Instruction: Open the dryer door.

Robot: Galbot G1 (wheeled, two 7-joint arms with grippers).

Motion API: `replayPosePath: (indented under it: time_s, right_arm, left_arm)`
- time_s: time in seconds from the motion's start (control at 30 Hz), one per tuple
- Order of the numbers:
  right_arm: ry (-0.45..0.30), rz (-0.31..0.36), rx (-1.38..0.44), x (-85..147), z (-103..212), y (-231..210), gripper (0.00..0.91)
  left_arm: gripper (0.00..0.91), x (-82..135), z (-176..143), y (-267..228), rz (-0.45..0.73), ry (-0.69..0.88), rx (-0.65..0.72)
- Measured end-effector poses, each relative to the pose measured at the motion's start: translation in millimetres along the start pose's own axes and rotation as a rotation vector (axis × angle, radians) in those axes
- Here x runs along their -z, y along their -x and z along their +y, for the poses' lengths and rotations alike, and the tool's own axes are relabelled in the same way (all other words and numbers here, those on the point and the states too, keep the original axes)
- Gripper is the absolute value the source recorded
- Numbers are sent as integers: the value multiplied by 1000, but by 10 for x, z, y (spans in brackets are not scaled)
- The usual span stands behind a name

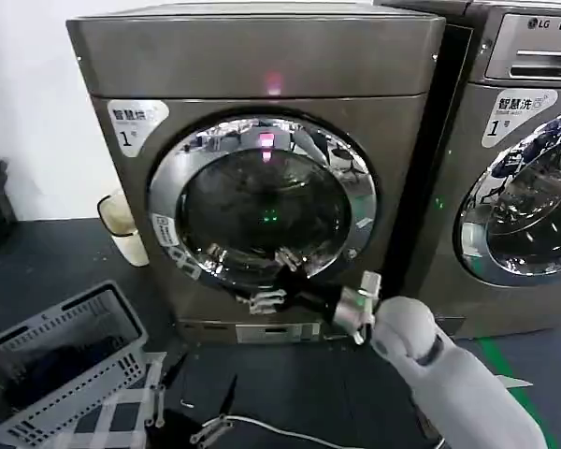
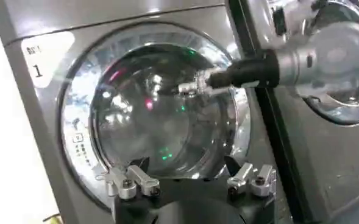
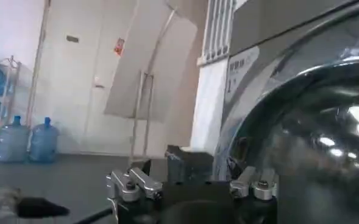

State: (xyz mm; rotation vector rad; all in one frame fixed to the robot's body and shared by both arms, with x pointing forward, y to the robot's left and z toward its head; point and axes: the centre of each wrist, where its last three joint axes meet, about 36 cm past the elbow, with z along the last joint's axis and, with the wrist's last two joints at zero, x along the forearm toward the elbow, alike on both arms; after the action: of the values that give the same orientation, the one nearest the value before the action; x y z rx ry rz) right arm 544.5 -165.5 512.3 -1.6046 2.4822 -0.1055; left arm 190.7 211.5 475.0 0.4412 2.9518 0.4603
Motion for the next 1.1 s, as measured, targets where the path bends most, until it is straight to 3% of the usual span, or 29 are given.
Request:
replayPosePath:
  time_s: [0.53,1.1]
  right_arm:
    - [43,36,-36,-328,-274,496,907]
    - [62,59,-26,-342,-334,1082,907]
  left_arm:
    - [907,254,102,-79,-6,49,140]
    - [907,297,135,-87,22,118,203]
